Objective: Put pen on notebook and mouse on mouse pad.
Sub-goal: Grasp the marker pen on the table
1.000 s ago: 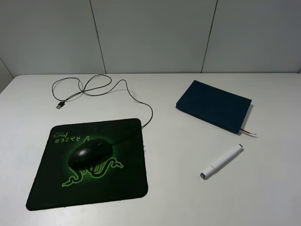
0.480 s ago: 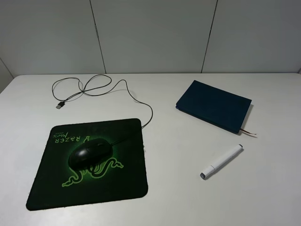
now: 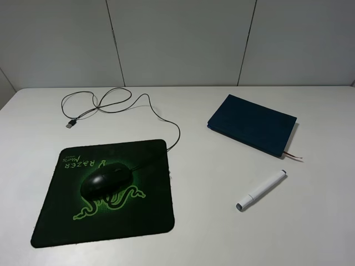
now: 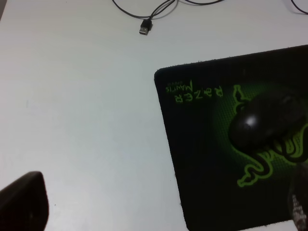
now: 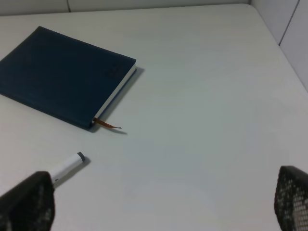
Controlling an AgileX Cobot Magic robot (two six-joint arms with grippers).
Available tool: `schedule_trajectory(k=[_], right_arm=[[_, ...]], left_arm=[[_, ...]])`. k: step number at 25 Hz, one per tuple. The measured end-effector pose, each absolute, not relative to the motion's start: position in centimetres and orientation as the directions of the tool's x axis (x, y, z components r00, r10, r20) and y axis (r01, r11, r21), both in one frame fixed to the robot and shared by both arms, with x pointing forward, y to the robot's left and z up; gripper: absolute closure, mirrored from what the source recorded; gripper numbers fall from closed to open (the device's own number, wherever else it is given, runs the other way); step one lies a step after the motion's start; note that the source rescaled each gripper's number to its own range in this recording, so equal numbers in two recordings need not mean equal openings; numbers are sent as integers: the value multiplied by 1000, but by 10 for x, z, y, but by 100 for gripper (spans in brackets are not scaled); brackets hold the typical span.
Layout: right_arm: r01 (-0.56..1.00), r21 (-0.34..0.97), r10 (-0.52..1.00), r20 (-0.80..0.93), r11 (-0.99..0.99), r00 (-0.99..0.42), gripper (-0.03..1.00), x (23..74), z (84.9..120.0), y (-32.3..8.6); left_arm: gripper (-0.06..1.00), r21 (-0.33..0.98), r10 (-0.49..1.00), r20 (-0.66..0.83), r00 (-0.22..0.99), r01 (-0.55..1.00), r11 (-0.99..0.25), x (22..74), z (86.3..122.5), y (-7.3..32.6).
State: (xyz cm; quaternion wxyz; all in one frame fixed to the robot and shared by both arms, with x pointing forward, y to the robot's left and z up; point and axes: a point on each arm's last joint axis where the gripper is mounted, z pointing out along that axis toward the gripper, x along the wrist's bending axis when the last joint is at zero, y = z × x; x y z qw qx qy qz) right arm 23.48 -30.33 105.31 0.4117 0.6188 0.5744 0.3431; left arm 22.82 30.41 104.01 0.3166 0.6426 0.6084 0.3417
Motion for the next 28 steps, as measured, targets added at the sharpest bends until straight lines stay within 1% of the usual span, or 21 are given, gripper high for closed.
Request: schedule_trajectory(k=[17,20,23,28], right_arm=[[426,905,993,-54,5,103,-3,234,1054,-303],[394,919,993,-57,12,102,-3,230,1064,-303],[378,926,994,-49,10,95,-3,230,1081,-302],[483,875,998,10,-38,61,-3,254,1102,-299]], left_arm=[[-6,823,998,55,27,566,-60,228,1040,304],[-6,823,998,55,27,566,-60,228,1040,304],[-6,823,998,55,27,566,-60,228,1040,304],[-6,823,998,55,27,566,-60,228,1040,304]])
